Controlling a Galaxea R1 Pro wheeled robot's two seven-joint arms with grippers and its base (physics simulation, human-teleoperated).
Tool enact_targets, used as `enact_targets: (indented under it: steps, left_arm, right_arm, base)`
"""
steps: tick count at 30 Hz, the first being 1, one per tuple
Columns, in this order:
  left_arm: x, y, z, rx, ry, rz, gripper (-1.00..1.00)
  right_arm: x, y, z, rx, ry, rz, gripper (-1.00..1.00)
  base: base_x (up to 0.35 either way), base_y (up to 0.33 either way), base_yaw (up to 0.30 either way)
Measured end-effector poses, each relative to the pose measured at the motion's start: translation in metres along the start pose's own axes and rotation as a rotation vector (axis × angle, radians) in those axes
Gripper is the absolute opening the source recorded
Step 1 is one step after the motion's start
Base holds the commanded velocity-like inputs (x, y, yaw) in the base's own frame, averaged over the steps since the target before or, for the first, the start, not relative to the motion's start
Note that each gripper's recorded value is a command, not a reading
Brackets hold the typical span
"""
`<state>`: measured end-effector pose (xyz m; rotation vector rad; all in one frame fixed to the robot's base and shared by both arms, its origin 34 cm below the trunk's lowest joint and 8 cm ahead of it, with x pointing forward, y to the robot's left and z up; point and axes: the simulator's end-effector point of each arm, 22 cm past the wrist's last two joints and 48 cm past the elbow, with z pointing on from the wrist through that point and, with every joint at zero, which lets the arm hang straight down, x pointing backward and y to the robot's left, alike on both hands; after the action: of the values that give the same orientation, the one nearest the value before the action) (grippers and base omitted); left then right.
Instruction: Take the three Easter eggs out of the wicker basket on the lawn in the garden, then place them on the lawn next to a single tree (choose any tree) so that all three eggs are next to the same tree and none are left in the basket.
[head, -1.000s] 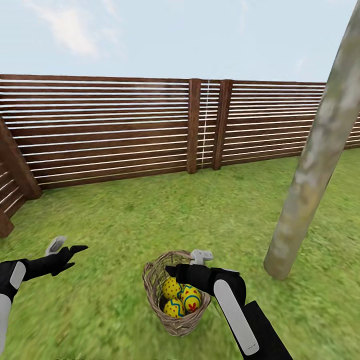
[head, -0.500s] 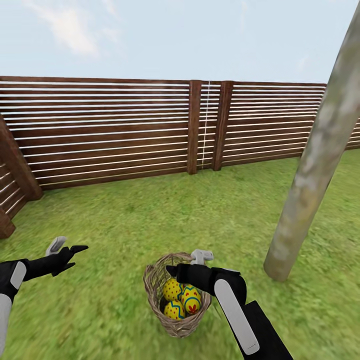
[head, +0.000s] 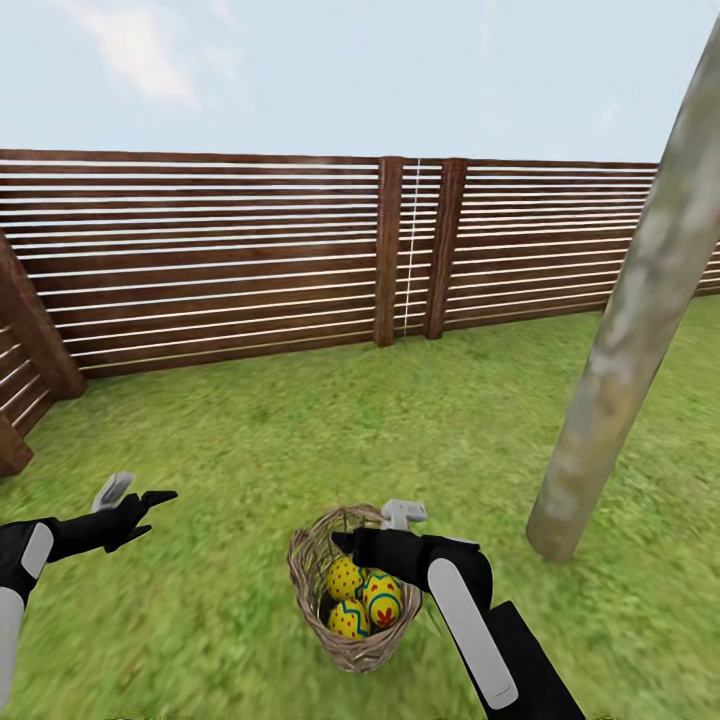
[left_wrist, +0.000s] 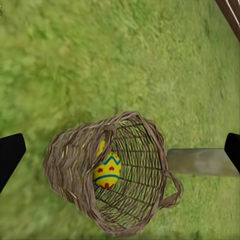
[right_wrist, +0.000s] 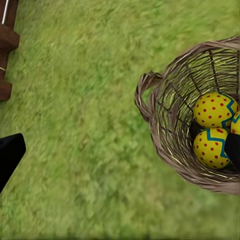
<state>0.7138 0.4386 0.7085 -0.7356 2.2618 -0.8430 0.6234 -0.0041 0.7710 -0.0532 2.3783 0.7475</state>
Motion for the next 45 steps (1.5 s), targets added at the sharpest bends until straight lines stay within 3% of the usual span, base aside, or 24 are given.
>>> enact_targets:
  steps: [23,25,28,29,34,38,45]
  left_arm:
    - [0.008,0.016,0.011,-0.025,0.022,-0.01,1.0]
    - [0.008,0.018,0.011,-0.029,0.022,-0.011,1.0]
    - [0.009,0.02,0.012,-0.032,0.025,-0.012,1.0]
    - [0.01,0.02,0.013,-0.033,0.026,-0.012,1.0]
    - [0.011,0.025,0.015,-0.042,0.031,-0.014,1.0]
    - [0.013,0.028,0.017,-0.049,0.035,-0.016,1.0]
    - [0.016,0.034,0.02,-0.063,0.042,-0.018,1.0]
  right_arm:
    - [0.012,-0.01,0.012,0.009,0.037,0.019,1.0]
    - [-0.005,-0.002,0.013,-0.003,0.016,0.007,1.0]
    - [-0.051,0.023,0.012,-0.029,-0.018,-0.053,1.0]
    - [-0.063,0.028,0.012,-0.022,-0.012,-0.075,1.0]
    - [-0.123,-0.006,0.017,0.178,-0.014,-0.155,1.0]
    - [-0.146,-0.024,0.027,0.253,0.011,-0.167,1.0]
    - [-0.133,-0.055,0.049,0.326,0.112,-0.154,1.0]
  base:
    - [0.0,0.0,0.0]
    - [0.0,0.0,0.013]
    - [0.0,0.0,0.049]
    - [0.0,0.0,0.063]
    - [0.0,0.0,0.069]
    - [0.0,0.0,0.072]
    - [0.0,0.0,0.072]
